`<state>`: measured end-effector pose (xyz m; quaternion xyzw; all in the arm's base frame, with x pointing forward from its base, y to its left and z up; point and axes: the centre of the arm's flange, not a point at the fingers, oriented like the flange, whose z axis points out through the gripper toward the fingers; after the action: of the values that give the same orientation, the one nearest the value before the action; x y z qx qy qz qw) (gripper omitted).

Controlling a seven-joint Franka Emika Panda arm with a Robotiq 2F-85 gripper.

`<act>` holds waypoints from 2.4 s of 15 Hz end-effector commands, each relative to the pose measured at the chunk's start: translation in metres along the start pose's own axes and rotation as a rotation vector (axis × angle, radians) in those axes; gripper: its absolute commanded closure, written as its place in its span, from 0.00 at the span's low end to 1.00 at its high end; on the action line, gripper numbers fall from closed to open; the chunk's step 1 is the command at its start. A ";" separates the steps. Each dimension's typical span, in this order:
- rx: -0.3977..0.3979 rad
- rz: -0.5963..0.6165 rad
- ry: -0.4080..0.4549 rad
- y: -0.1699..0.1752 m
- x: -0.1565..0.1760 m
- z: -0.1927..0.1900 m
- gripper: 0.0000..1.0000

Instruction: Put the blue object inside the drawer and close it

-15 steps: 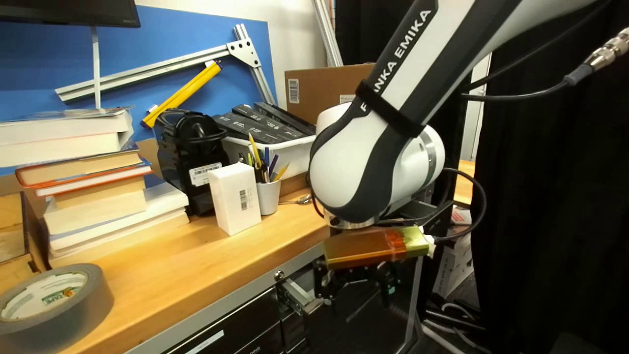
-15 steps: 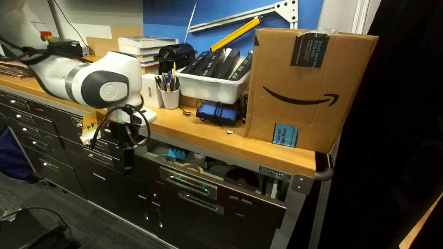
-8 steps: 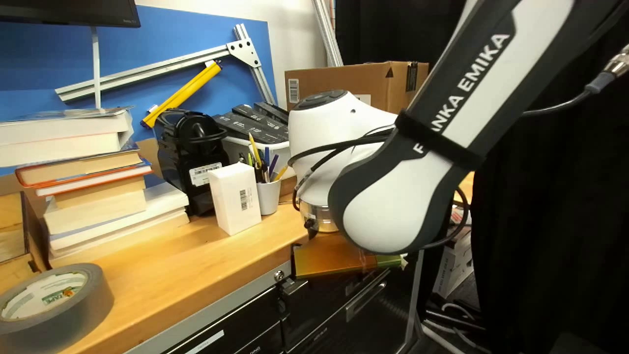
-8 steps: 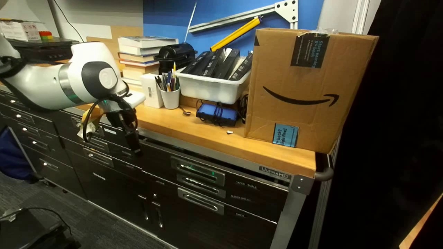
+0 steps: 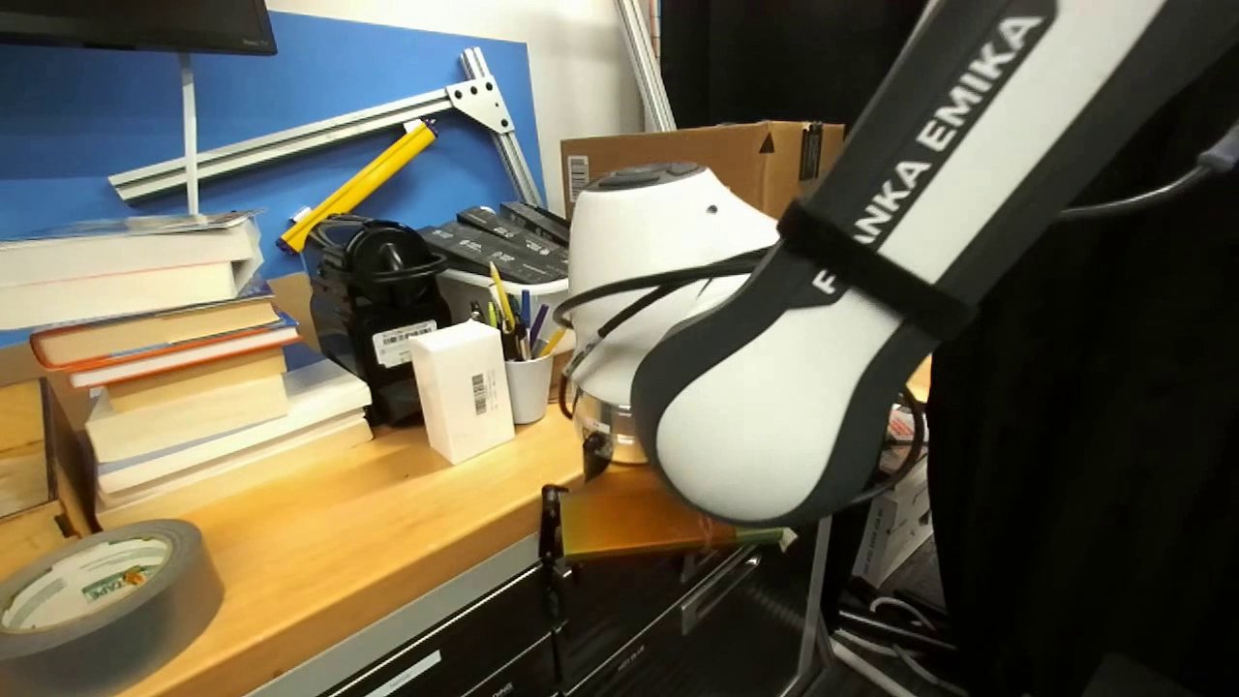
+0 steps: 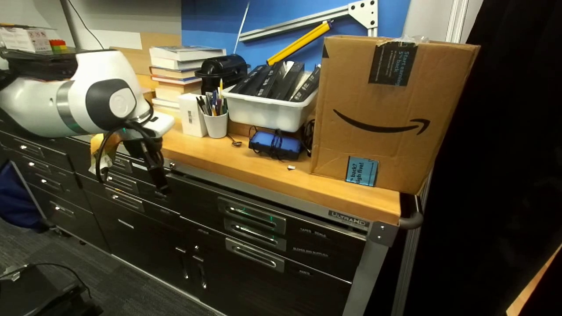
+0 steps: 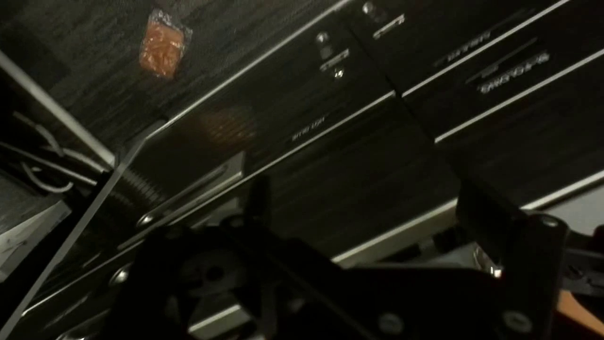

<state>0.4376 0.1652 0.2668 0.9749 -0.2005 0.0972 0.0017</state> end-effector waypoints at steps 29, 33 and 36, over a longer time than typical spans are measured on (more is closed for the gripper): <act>-0.017 -0.082 -0.155 0.009 0.024 -0.039 0.00; -0.006 -0.244 -0.284 -0.013 0.028 -0.064 0.00; -0.024 -0.363 -0.410 -0.010 0.047 -0.088 0.00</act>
<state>0.4551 0.2045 0.3047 0.9955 -0.0743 -0.0582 -0.0060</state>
